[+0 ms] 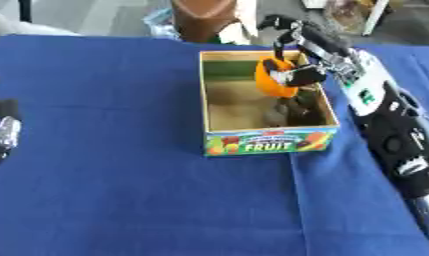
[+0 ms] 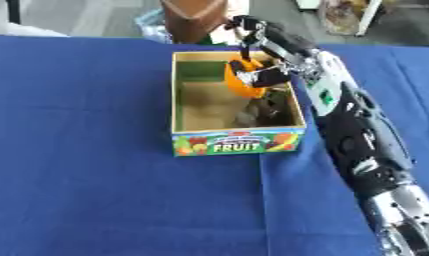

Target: Pick up objects on the table and place them in the box.

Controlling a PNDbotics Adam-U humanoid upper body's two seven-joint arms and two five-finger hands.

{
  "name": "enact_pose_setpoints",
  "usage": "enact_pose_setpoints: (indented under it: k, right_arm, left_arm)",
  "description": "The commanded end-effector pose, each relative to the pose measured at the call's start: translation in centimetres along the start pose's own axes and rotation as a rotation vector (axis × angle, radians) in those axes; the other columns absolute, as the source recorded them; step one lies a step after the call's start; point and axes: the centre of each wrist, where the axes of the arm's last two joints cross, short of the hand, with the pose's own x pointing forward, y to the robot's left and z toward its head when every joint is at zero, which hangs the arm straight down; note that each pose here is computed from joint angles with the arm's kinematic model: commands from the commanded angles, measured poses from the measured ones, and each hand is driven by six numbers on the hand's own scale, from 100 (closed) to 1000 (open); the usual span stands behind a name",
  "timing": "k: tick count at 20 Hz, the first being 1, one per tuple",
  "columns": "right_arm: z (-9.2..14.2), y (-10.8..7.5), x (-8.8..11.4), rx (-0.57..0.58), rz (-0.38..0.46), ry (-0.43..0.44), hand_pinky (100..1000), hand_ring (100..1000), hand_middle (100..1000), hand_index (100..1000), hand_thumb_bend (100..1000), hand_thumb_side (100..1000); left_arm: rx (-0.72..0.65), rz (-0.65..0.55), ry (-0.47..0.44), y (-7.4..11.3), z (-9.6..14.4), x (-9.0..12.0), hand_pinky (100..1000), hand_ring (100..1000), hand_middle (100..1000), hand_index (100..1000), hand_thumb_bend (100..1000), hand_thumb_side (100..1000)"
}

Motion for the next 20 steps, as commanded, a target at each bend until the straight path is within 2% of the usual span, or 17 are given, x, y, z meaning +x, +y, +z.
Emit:
enact_pose_setpoints:
  k: [1,7,9,12,14,17,20]
  right_arm:
    - [-0.2,-0.3,-0.3,0.010,0.031,0.025,889,1000,859,893,100,224]
    - [-0.2,0.7,-0.4,-0.011,0.054,0.099,848,1000,808,793,114,258]
    - [-0.3,0.6,-0.3,-0.032,0.070,0.121,823,968,775,722,178,251]
    - [-0.5,-0.1,-0.1,-0.101,0.093,0.154,767,859,676,495,260,215]
    - [-0.7,-0.8,0.1,-0.160,0.103,0.170,719,796,610,403,294,175]
    - [-0.7,-1.3,0.3,-0.233,0.112,0.187,679,759,571,335,300,160]
    - [-0.8,-1.0,0.3,-0.261,0.126,0.195,671,759,568,351,286,159]
  left_arm:
    - [0.004,-0.017,-0.031,0.5,-0.4,0.7,568,500,434,719,203,100]
    - [0.002,-0.014,-0.032,0.4,-0.4,0.7,569,504,433,719,203,100]
    - [0.002,-0.012,-0.032,0.4,-0.4,0.7,569,505,433,718,203,100]
    - [0.003,-0.012,-0.031,0.4,-0.4,0.7,569,505,433,718,203,100]
    - [0.004,-0.012,-0.030,0.4,-0.4,0.7,569,505,433,718,203,100]
    - [0.005,-0.012,-0.030,0.4,-0.4,0.7,569,505,434,718,202,100]
    - [0.006,-0.012,-0.029,0.4,-0.3,0.6,569,505,435,718,202,100]
